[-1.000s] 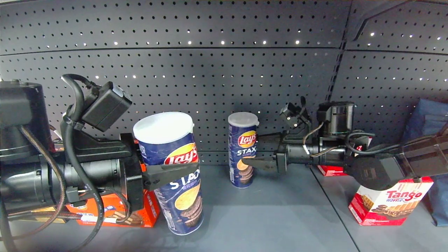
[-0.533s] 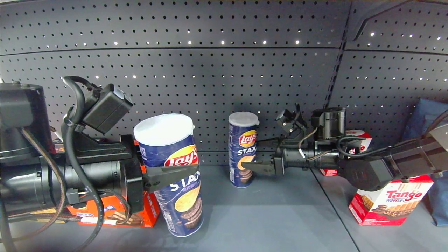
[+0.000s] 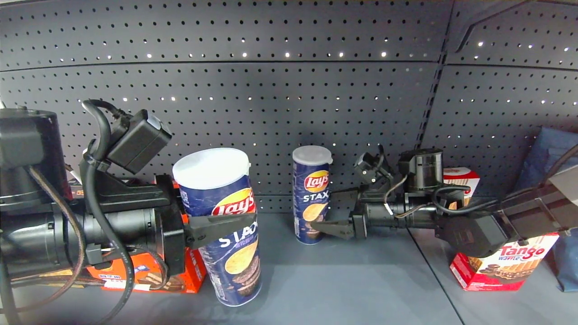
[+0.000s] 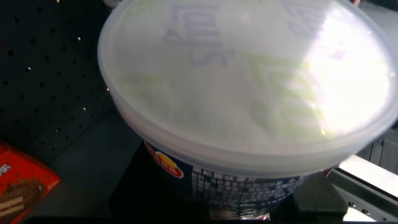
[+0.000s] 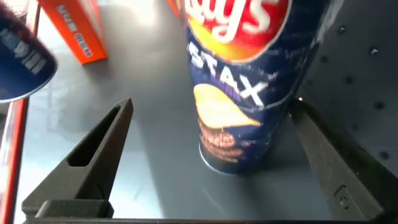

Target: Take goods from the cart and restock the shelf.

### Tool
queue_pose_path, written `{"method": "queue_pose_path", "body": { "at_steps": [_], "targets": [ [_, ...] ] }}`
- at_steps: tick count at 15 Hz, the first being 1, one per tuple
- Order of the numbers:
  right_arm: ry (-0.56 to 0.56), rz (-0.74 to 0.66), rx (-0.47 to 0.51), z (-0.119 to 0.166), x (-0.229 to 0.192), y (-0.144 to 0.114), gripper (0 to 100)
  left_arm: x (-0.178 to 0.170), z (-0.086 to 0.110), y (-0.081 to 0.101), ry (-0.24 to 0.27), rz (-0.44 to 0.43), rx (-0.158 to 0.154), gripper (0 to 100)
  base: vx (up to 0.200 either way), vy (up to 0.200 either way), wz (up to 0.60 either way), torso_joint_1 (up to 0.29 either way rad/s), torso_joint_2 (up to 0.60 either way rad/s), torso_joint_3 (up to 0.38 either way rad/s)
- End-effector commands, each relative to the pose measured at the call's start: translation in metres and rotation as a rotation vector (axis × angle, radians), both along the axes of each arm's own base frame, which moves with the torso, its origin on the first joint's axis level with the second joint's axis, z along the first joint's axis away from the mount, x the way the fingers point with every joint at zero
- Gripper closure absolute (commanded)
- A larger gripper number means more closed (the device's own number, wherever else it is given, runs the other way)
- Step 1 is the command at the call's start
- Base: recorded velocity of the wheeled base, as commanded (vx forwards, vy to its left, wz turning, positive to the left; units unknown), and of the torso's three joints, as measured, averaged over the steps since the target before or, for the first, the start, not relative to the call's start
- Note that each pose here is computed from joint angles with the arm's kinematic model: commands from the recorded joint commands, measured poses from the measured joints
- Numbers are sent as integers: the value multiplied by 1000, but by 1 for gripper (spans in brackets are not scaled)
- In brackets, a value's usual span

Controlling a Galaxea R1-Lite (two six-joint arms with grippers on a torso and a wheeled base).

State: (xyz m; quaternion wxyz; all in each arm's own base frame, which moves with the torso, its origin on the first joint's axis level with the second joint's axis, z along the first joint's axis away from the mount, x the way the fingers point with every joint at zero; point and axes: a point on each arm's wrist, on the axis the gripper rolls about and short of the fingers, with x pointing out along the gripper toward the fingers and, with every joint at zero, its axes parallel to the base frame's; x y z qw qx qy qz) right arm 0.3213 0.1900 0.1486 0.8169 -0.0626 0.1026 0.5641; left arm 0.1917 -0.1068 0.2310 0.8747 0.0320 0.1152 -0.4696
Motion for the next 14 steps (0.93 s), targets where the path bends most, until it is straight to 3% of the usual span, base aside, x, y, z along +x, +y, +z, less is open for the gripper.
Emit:
{"method": "queue_pose_path", "body": {
  "at_steps": [1, 7, 11, 14],
  "targets": [
    [-9, 22, -1, 5, -13, 0, 0, 0, -1, 0, 3, 0, 1, 100, 0, 0, 0, 0, 0, 0],
    [8, 13, -11, 5, -26, -9, 0, -1, -2, 0, 5, 2, 2, 100, 0, 0, 0, 0, 0, 0],
    [8, -29, -11, 2, -11, -18, 0, -3, -2, 1, 5, 2, 2, 100, 0, 0, 0, 0, 0, 0],
    [4, -24, -9, -6, 9, -7, 0, -3, -2, 1, 5, 2, 2, 100, 0, 0, 0, 0, 0, 0]
  ]
}}
